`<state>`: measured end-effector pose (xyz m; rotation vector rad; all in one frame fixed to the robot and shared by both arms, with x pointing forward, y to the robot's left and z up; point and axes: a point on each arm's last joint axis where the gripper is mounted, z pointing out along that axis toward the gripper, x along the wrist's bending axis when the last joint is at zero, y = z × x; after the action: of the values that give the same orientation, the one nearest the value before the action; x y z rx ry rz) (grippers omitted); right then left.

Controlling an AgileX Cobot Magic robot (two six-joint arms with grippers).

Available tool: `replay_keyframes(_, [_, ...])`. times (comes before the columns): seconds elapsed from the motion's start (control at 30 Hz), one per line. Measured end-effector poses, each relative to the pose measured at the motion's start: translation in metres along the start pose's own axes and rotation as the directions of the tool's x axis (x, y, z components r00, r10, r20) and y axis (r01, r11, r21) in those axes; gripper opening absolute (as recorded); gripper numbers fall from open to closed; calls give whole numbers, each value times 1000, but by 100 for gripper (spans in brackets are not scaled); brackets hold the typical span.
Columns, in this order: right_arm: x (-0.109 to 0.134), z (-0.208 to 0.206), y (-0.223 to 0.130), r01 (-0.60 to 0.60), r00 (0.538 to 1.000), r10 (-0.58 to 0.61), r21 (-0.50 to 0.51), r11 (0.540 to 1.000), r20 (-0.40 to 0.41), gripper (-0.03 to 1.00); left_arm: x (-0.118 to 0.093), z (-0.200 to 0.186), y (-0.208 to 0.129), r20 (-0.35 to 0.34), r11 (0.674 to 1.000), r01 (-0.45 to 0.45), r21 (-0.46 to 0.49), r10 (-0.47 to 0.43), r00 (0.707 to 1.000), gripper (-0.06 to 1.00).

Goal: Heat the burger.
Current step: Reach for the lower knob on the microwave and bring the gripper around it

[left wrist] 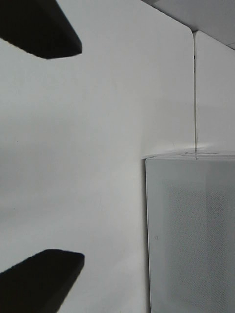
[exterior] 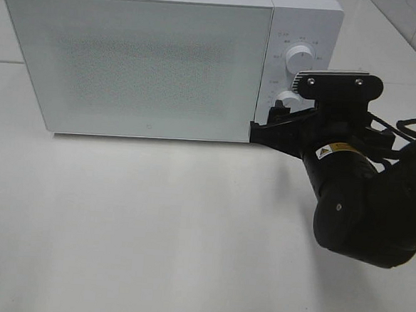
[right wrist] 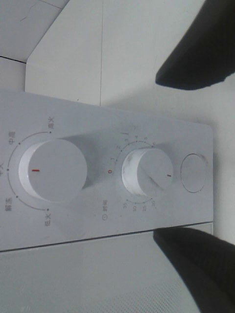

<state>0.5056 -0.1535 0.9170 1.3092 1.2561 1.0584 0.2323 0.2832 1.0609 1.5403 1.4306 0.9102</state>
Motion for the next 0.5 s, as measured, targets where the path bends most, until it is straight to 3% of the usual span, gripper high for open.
replay_keyframes(0.5, [7, 31, -8, 5, 1000, -4, 11, 1000, -17, 75, 0, 0, 0, 0, 1000, 0, 0, 0, 1000, 98])
